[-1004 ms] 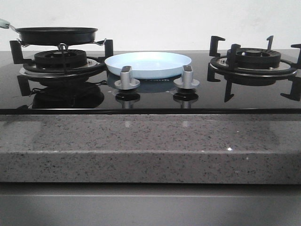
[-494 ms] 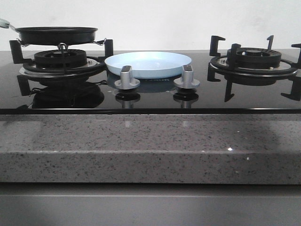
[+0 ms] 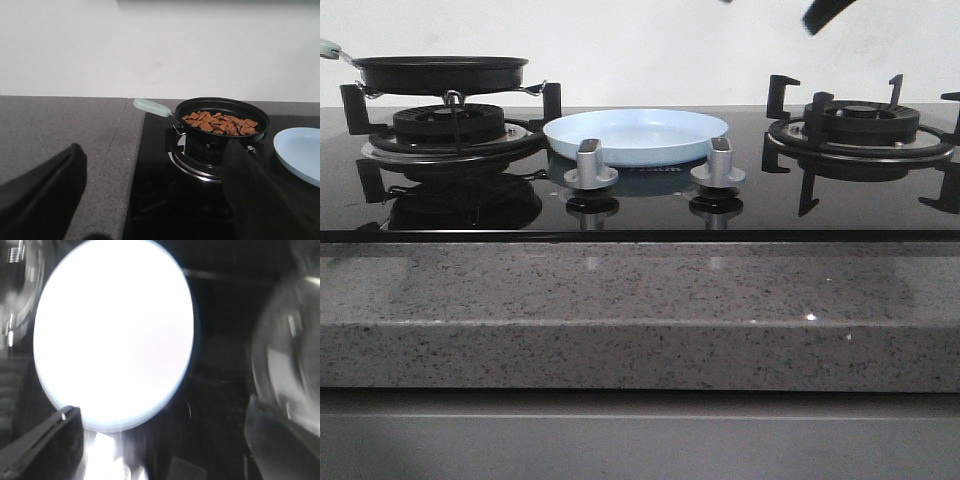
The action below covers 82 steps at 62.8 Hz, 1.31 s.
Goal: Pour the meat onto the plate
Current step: 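Lower the right gripper to the light blue plate rim and grasp it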
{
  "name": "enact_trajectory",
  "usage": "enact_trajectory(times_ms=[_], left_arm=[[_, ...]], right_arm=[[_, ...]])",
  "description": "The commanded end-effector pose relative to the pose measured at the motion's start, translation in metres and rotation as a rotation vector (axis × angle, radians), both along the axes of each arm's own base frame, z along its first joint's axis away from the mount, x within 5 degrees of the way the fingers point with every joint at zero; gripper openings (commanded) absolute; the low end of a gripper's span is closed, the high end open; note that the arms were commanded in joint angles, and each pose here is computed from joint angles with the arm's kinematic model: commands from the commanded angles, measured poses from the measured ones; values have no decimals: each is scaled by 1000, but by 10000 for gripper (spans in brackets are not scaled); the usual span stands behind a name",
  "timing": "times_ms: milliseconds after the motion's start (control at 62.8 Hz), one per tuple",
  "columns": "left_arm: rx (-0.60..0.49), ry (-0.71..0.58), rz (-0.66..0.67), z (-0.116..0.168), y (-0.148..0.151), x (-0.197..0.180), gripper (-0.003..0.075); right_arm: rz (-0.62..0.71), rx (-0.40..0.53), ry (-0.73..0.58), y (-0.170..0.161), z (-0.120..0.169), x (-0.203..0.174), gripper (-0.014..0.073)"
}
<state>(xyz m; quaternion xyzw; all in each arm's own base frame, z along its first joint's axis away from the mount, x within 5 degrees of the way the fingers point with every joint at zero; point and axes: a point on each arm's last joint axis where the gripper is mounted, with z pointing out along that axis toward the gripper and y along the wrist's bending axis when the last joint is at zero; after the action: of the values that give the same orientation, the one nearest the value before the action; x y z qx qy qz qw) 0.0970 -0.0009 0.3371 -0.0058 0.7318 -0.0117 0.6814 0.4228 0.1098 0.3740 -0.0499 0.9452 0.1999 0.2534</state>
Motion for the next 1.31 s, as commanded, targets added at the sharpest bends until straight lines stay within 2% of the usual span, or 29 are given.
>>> enact_trajectory(times_ms=[0, 223, 542, 622, 845, 1291], left_arm=[[-9, -103, -2, 17, 0, 1, 543], [-9, -103, -2, 17, 0, 1, 543], [-9, -103, -2, 17, 0, 1, 543], [-9, -103, -2, 17, 0, 1, 543], [-9, -103, -2, 17, 0, 1, 543], [-9, -103, -2, 17, 0, 1, 543]], right_arm=[[-11, 61, -39, 4, 22, 3, 663], [-35, 84, -37, 10, -5, 34, 663], [-52, 105, -8, 12, -33, 53, 662], [-50, 113, 5, 13, -38, 56, 629], [-41, 147, 39, 17, -49, 59, 466], [-24, 139, 99, 19, -62, 60, 432]])
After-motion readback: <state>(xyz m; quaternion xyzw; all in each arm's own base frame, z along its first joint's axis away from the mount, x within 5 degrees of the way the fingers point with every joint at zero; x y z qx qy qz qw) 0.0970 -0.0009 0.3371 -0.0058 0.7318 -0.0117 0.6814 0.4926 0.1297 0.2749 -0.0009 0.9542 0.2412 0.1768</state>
